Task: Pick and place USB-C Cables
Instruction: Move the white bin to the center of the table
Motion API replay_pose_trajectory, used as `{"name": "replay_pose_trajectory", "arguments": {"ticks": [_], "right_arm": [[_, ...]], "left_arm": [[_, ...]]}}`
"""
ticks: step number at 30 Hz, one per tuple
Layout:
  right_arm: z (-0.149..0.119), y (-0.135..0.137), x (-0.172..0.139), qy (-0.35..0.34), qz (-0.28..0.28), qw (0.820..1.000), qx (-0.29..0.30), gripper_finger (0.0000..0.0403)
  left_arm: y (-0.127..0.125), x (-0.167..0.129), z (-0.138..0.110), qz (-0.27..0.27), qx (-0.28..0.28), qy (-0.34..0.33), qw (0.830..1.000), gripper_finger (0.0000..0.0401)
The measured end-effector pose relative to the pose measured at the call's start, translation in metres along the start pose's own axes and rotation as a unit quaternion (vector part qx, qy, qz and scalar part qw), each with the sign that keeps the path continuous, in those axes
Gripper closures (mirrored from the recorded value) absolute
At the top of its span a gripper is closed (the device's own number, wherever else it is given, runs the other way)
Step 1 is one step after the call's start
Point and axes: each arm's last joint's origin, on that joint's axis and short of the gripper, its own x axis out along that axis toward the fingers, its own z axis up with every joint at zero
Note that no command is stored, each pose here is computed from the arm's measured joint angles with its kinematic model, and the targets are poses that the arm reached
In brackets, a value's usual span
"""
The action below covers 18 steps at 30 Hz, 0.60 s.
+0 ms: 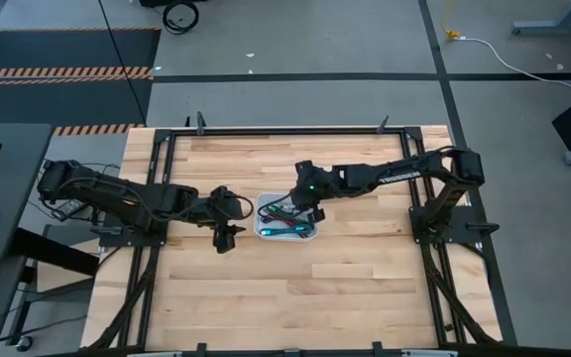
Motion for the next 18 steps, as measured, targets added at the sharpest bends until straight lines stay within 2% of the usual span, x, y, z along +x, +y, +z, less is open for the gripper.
{"name": "replay_pose_trajectory", "arguments": {"ticks": [7, 11, 15, 18], "right_arm": [[0.019, 0.008, -0.037, -0.046, -0.026, 0.998, 0.037, 0.0314], [0.029, 0.019, -0.065, -0.068, -0.026, 0.993, 0.095, 0.0316], [0.022, 0.036, -0.082, -0.018, -0.001, 0.983, 0.185, 0.0317], [0.009, 0.053, -0.084, 0.062, 0.022, 0.976, 0.209, 0.0317]], "left_arm": [[0.0, 0.0, 0.0, 0.0, 0.0, 0.0, 1.0, 0.0221], [0.001, 0.0, 0.0, 0.009, 0.0, -0.002, 1.0, 0.0221], [0.003, 0.0, -0.002, 0.047, 0.013, 0.003, 0.999, 0.0221], [0.007, 0.0, -0.002, 0.084, 0.038, -0.003, 0.996, 0.0221]]}}
